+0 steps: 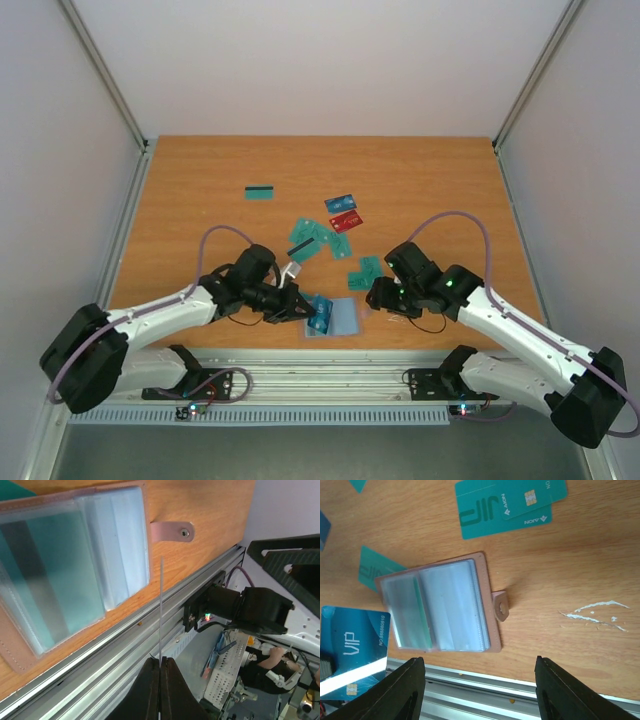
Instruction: Put the credit cards into the card holder
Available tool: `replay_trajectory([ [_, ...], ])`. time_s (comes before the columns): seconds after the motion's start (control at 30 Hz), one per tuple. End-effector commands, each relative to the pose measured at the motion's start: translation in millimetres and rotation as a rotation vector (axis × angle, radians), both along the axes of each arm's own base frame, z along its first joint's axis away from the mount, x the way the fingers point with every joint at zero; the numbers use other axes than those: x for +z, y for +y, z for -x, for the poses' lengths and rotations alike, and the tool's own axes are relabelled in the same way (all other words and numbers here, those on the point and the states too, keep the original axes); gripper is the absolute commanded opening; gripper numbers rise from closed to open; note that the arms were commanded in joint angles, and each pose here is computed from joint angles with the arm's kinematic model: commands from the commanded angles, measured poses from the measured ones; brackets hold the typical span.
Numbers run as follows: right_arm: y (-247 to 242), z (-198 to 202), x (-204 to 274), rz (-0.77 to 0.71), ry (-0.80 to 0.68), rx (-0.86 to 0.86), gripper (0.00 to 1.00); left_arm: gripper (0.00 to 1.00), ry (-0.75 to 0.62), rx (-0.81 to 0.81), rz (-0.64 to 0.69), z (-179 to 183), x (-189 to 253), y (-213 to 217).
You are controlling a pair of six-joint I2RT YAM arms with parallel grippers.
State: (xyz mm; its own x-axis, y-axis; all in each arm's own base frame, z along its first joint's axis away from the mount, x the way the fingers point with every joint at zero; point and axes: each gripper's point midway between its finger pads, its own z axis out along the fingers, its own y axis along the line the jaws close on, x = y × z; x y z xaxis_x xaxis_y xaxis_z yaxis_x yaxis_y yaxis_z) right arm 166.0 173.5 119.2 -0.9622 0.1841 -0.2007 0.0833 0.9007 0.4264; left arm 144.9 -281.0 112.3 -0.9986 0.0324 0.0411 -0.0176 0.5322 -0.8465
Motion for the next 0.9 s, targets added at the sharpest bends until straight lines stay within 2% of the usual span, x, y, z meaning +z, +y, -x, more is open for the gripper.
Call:
replay_trajectory([
  [0.0, -10, -4, -7, 0.036, -0.034, -0.02, 0.61, 0.0, -0.055, -0.047, 0.019, 0, -7, -10],
  [0.17, -11, 1, -19, 0.025, -0.007, -0.036, 0.6, 0.0, -0.032, -0.068, 0.033, 2, -21, -17],
  [0.5, -10, 5, -35, 0.0, 0.014, -0.059, 0.58, 0.0, -0.016, -0.076, -0.042, 1, -45, -16],
  [0.63, -8, 5, -38, -0.005, 0.017, -0.059, 0.57, 0.0, -0.017, -0.078, -0.113, 6, -49, -4],
  [0.87, 0, -1, -44, -0.014, 0.025, -0.05, 0.56, 0.0, -0.033, -0.089, -0.132, 11, -55, 3],
])
